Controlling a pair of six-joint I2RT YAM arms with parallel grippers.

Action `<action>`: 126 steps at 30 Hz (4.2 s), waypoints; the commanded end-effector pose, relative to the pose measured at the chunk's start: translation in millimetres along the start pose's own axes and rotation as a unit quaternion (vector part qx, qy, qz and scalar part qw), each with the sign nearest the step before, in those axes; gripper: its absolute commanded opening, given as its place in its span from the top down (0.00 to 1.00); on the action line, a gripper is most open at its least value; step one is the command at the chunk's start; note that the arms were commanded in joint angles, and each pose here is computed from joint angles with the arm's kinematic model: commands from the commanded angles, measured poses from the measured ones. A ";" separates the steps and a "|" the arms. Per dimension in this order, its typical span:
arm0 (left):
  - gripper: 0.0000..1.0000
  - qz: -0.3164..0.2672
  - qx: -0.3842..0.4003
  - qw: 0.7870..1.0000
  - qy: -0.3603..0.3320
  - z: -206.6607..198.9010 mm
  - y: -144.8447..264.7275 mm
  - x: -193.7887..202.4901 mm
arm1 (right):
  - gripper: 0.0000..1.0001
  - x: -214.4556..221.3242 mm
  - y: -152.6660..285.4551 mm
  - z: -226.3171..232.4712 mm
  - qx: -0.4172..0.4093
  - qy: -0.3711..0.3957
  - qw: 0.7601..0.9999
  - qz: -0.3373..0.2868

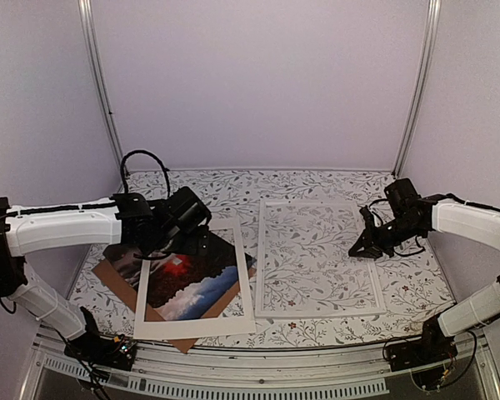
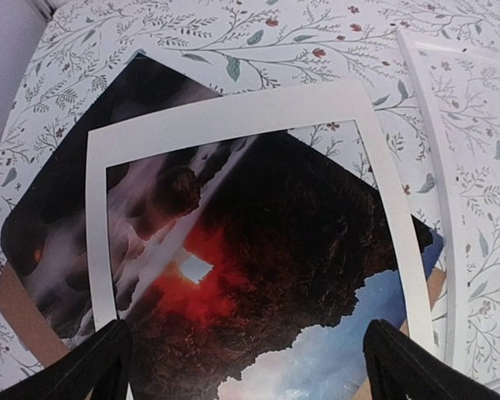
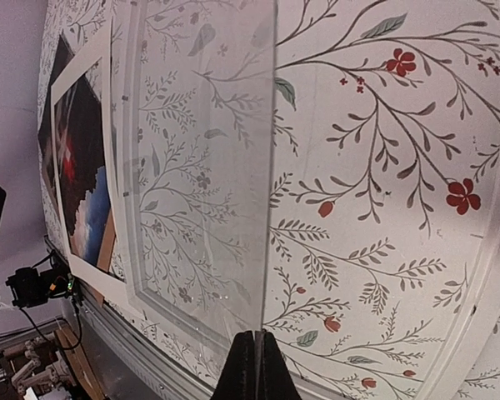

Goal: Put the photo into the frame
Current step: Place the glass panel at the frame body.

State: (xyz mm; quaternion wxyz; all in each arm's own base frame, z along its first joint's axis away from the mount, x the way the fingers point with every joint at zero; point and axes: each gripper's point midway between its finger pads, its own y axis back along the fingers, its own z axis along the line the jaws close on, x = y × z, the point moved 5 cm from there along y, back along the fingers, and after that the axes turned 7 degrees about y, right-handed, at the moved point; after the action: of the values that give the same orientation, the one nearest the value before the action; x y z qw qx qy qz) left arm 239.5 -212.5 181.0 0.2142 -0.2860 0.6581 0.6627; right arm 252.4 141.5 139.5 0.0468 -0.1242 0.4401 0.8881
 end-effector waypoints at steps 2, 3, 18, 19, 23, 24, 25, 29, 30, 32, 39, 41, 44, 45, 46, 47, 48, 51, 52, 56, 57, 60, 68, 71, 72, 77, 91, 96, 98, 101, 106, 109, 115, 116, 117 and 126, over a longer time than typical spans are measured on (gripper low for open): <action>0.01 -0.013 0.020 1.000 -0.009 -15.8 -0.2 -12.8 | 1.00 -7.3 0.7 -17.2 0.055 -0.006 0.998 -0.031; 0.01 -0.013 0.021 1.000 -0.010 -17.1 -0.5 -13.8 | 1.00 -7.4 0.7 -19.0 0.059 -0.009 0.998 -0.033; 0.00 -0.003 0.029 0.999 -0.033 -36.1 -9.8 -12.3 | 1.00 -8.3 -4.4 -28.3 0.081 -0.008 0.996 -0.033; 0.00 -0.002 0.032 0.999 -0.034 -37.5 -9.8 -12.1 | 1.00 -8.5 -5.0 -28.8 0.082 -0.007 0.996 -0.032; 0.00 -0.003 0.036 0.999 -0.037 -39.2 -8.6 -12.6 | 1.00 -10.2 -4.7 -28.7 0.085 -0.005 0.996 -0.031; 0.00 -0.004 0.036 0.999 -0.037 -39.2 -8.3 -13.1 | 1.00 -10.6 -4.2 -28.8 0.087 -0.005 0.996 -0.031; 0.00 -0.004 0.035 0.999 -0.037 -39.3 -8.6 -13.0 | 1.00 -10.9 -3.7 -29.1 0.089 -0.004 0.996 -0.031; 0.00 -0.002 0.034 0.999 -0.038 -39.6 -10.2 -11.7 | 1.00 -12.3 -2.3 -29.0 0.093 -0.001 0.995 -0.032; 0.00 -0.002 0.034 0.999 -0.039 -40.0 -10.6 -11.4 | 1.00 -13.0 -2.0 -28.5 0.093 0.001 0.995 -0.032; 0.00 -0.001 0.034 0.999 -0.040 -40.5 -11.0 -10.7 | 1.00 -13.3 -2.7 -28.4 0.092 0.003 0.995 -0.029; 0.00 0.002 0.030 0.999 -0.041 -38.8 -13.3 -6.8 | 1.00 -15.2 -5.0 -28.3 0.090 0.012 0.996 -0.026; 0.00 0.003 0.029 0.999 -0.041 -38.5 -14.0 -5.9 | 1.00 -15.6 -6.1 -28.6 0.089 0.013 0.996 -0.024; 0.00 0.006 0.028 0.999 -0.042 -38.5 -15.1 -4.7 | 1.00 -16.1 -7.0 -29.1 0.089 0.014 0.996 -0.024; 0.00 0.005 0.029 0.999 -0.042 -39.1 -14.9 -4.4 | 1.00 -16.2 -6.8 -29.0 0.090 0.015 0.996 -0.024; 0.00 0.006 0.029 0.999 -0.041 -39.2 -15.0 -4.3 | 1.00 -16.9 -6.4 -29.0 0.090 0.016 0.995 -0.025; 0.00 0.006 0.029 0.999 -0.042 -39.6 -15.3 -3.7 | 1.00 -17.0 -6.2 -28.8 0.091 0.017 0.995 -0.024; 0.00 0.007 0.029 0.999 -0.043 -39.7 -15.6 -3.0 | 1.00 -17.4 -5.8 -28.9 0.091 0.017 0.995 -0.025; 0.00 0.009 0.028 0.999 -0.045 -40.5 -16.4 -1.6 | 1.00 -18.1 -5.1 -29.0 0.094 0.019 0.995 -0.026; 0.00 0.008 0.029 0.999 -0.044 -41.0 -16.0 -1.5 | 1.00 -18.4 -4.8 -29.3 0.096 0.019 0.995 -0.026; 0.00 0.009 0.029 0.998 -0.046 -42.2 -15.9 -0.7 | 1.00 -20.0 -4.4 -30.6 0.103 0.021 0.994 -0.026; 0.00 0.009 0.029 0.998 -0.046 -42.0 -16.0 -0.6 | 1.00 -20.3 -4.4 -30.6 0.104 0.022 0.994 -0.025; 0.00 0.009 0.029 0.998 -0.046 -42.0 -15.8 0.1 | 1.00 -21.5 -3.6 -31.7 0.111 0.026 0.993 -0.025; 0.00 0.010 0.030 0.998 -0.048 -43.0 -15.7 1.4 | 1.00 -21.4 -5.5 -32.3 0.111 0.027 0.993 -0.021; 0.00 0.010 0.029 0.998 -0.048 -43.5 -16.1 1.6 | 1.00 -21.3 -5.6 -33.0 0.113 0.029 0.993 -0.021; 0.00 0.011 0.029 0.998 -0.048 -43.5 -16.4 2.0 | 1.00 -21.5 -5.5 -33.3 0.113 0.028 0.993 -0.022; 0.00 0.012 0.029 0.998 -0.050 -44.2 -16.9 3.3 | 1.00 -23.3 -6.4 -34.0 0.117 0.031 0.992 -0.021; 0.00 0.014 0.029 0.998 -0.052 -44.9 -17.4 5.2 | 1.00 -24.1 -6.0 -37.3 0.130 0.032 0.991 -0.020; 0.00 0.013 0.029 0.998 -0.053 -46.0 -17.0 5.7 | 1.00 -24.8 -6.0 -37.4 0.132 0.033 0.991 -0.021; 0.00 0.013 0.029 0.998 -0.052 -45.9 -17.0 5.6 | 1.00 -24.8 -6.5 -37.9 0.132 0.033 0.990 -0.020; 0.00 0.013 0.030 0.998 -0.052 -46.0 -17.0 5.7 | 1.00 -25.0 -6.9 -38.4 0.134 0.034 0.990 -0.019; 0.00 0.013 0.029 0.998 -0.053 -46.2 -16.9 6.1 | 1.00 -25.3 -6.6 -38.3 0.134 0.034 0.990 -0.019; 0.00 0.013 0.030 0.998 -0.053 -46.6 -16.8 5.9 | 1.00 -25.5 -6.9 -39.0 0.136 0.034 0.990 -0.018; 0.00 0.013 0.029 0.998 -0.053 -46.3 -16.9 6.8 | 1.00 -24.8 -6.1 -40.4 0.142 0.034 0.989 -0.017; 0.00 0.014 0.029 0.998 -0.054 -46.6 -16.9 7.3 | 1.00 -24.6 -6.2 -40.3 0.142 0.034 0.989 -0.017; 0.00 0.014 0.029 0.998 -0.054 -46.6 -17.0 7.4 | 1.00 -25.1 -5.6 -40.0 0.142 0.034 0.989 -0.018; 0.00 0.014 0.030 0.998 -0.054 -46.5 -16.4 8.1 | 1.00 -25.5 -7.5 -40.2 0.138 0.035 0.990 -0.016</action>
State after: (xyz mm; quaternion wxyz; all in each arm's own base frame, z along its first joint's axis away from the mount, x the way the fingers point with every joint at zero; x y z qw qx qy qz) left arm 249.5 -252.1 163.0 0.2454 -0.2312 0.6640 0.6675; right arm 273.9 115.9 112.4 0.0512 -0.1386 0.5523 0.8205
